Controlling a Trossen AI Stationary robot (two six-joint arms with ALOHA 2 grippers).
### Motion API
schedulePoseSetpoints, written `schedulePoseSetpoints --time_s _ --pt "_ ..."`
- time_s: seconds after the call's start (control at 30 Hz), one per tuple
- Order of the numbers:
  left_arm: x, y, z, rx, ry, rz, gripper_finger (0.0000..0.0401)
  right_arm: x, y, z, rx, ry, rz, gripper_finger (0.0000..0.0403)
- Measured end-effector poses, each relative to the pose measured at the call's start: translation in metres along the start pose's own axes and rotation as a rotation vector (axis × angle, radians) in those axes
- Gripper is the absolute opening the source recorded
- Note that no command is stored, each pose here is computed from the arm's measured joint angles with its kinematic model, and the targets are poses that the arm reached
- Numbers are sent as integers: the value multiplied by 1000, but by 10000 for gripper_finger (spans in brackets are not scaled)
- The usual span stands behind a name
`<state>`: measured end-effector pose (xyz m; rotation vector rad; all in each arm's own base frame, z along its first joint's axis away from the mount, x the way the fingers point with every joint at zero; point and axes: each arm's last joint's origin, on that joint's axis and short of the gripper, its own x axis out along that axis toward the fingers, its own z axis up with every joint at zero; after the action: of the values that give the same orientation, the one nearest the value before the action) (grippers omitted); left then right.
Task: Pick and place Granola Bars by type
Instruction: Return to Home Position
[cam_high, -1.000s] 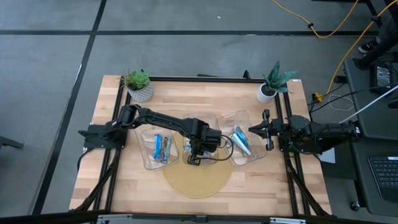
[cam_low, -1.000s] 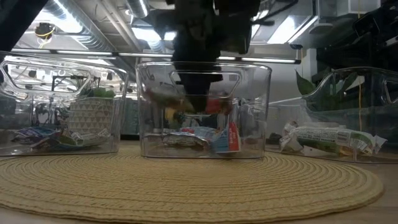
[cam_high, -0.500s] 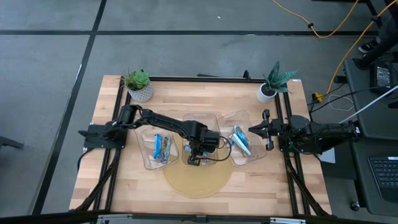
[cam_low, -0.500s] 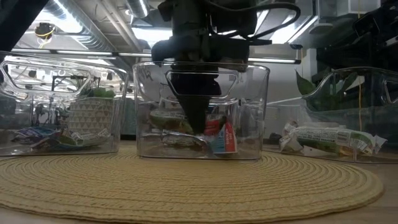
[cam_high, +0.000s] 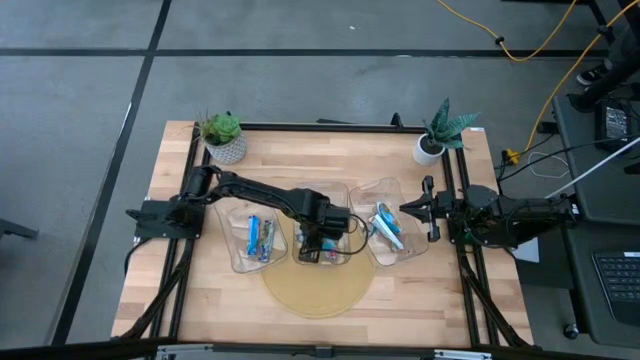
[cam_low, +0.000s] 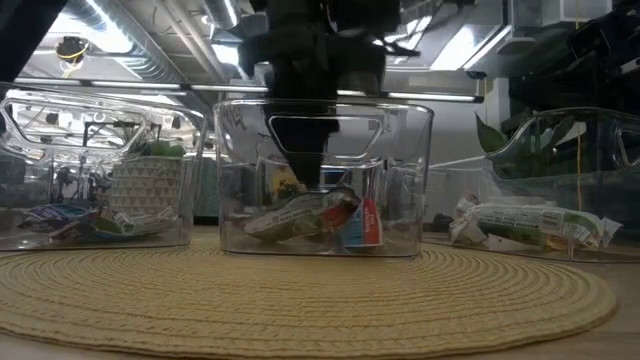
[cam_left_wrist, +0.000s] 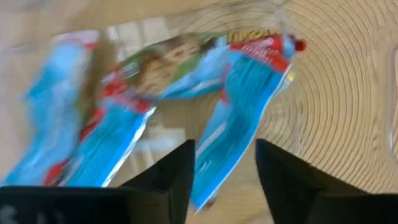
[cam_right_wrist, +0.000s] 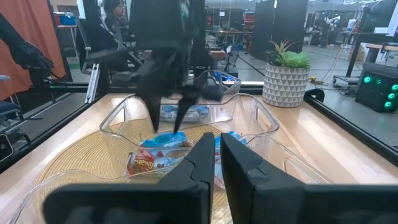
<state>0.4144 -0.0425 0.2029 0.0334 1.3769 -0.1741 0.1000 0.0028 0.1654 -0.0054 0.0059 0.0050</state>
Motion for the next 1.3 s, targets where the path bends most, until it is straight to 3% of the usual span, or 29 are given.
schedulePoseSetpoints --time_s 0.2,0.33,0.43,0.57,0.77,1.0,1.07,1.13,1.2,1.3 --pt "-57 1 -14 -55 -67 35 196 0 0 0 0 0 5 31" --pt "-116 -4 -33 -30 -269 74 192 0 0 0 0 0 6 31" --pt "-154 -5 -65 -26 -495 82 181 0 0 0 0 0 7 31" --pt "-177 2 -137 -120 -810 127 165 0 0 0 0 0 7 31" --pt "-148 0 -246 -213 -1194 127 141 0 0 0 0 0 7 31" --pt "-109 -7 -325 -257 -1462 35 118 0 0 0 0 0 7 31" --pt "-101 -6 -332 -290 -1503 48 112 0 0 0 0 0 7 31" --pt "-91 -5 -332 -304 -1450 72 106 0 0 0 0 -2 8 31" --pt "-91 -4 -325 -272 -1478 64 100 0 0 0 0 0 8 31" --pt "-67 0 -319 -275 -1458 74 93 0 0 0 0 -2 6 31"
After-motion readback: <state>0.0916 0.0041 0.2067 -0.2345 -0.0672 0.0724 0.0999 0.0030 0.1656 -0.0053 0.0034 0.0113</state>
